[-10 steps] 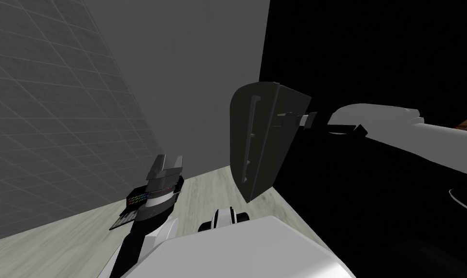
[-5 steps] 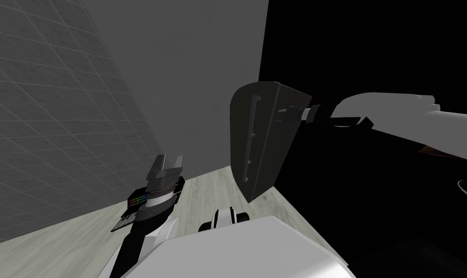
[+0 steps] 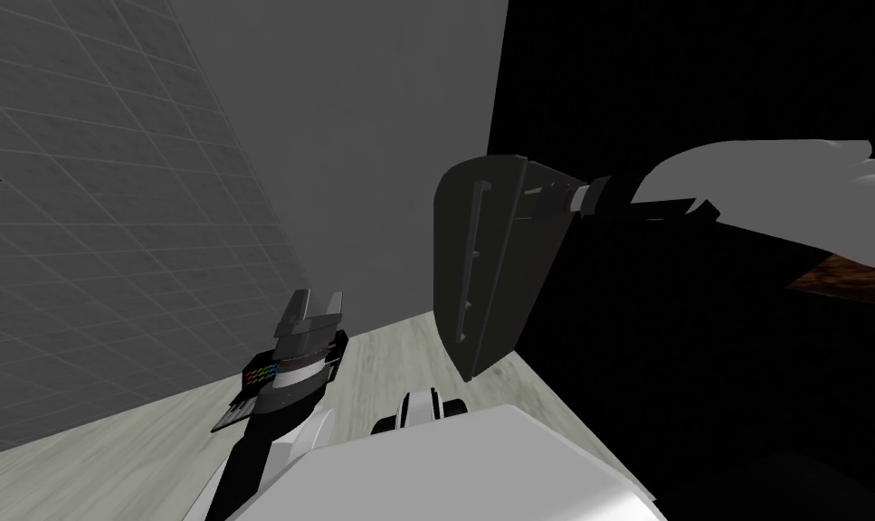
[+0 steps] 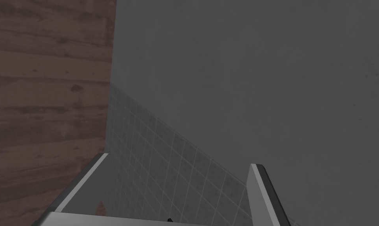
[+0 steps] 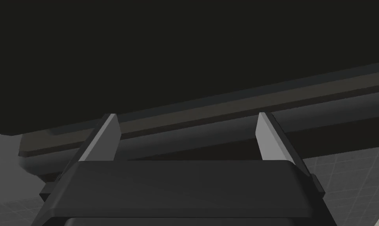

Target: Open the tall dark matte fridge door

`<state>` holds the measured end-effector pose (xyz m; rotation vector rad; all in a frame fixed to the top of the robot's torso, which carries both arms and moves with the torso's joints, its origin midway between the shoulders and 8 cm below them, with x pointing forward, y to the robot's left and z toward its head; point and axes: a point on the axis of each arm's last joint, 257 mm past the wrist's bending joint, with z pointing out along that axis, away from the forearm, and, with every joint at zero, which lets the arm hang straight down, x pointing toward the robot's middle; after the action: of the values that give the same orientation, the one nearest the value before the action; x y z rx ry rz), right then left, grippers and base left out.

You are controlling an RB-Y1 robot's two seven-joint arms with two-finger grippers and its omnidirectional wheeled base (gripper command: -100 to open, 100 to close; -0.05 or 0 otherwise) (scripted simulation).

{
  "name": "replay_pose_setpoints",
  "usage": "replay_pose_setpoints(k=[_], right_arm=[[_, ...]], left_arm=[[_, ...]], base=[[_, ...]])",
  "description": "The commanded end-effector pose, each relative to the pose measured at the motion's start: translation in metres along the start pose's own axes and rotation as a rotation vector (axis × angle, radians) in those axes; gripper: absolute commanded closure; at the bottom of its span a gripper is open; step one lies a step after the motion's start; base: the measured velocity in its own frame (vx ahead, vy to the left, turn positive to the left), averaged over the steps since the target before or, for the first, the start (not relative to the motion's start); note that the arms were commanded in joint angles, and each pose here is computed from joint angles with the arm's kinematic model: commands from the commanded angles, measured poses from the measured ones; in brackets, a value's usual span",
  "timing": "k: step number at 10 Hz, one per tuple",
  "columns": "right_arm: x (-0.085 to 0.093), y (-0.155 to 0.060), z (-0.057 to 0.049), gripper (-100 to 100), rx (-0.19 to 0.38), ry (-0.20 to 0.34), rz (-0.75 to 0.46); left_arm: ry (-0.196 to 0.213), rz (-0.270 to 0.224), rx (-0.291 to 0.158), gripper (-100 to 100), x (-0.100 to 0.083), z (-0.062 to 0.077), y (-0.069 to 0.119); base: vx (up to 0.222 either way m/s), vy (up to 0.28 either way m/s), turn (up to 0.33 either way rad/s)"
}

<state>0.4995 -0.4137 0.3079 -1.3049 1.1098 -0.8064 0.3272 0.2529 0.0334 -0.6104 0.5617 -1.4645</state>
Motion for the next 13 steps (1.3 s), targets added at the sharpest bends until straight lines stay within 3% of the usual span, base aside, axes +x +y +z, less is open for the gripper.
replay_pose_setpoints(k=[1, 3, 7, 8, 9, 10, 13], right_arm=[[-0.008, -0.024, -0.002, -100, 0.027, 0.02, -0.069], [-0.024, -0.039, -0.001, -100, 0.037, 0.008, -0.104], [-0.037, -0.06, -0.002, -100, 0.051, 0.022, -0.172], [-0.033, -0.046, 0.003, -100, 0.022, 0.018, -0.151], [-0.034, -0.045, 0.003, -100, 0.018, 0.017, -0.151], [-0.034, -0.043, 0.003, 100, 0.015, 0.016, -0.15], [-0.018, -0.049, 0.005, 100, 0.025, 0.062, -0.144]], left_arm=[[0.0, 0.0, 0.0, 0, 0.0, 0.0, 0.0], [0.0, 0.0, 0.0, 0, 0.0, 0.0, 0.0], [0.0, 0.0, 0.0, 0, 0.0, 0.0, 0.0], [0.0, 0.0, 0.0, 0, 0.0, 0.0, 0.0], [0.0, 0.0, 0.0, 0, 0.0, 0.0, 0.0], [0.0, 0.0, 0.0, 0, 0.0, 0.0, 0.0], [0.0, 0.0, 0.0, 0, 0.0, 0.0, 0.0]], base=[[0.009, 0.036, -0.009], [0.003, 0.019, 0.034], [0.003, 0.035, -0.005], [-0.018, 0.015, -0.044], [-0.029, 0.002, -0.05], [-0.021, -0.002, -0.032], [0.006, 0.235, -0.113]])
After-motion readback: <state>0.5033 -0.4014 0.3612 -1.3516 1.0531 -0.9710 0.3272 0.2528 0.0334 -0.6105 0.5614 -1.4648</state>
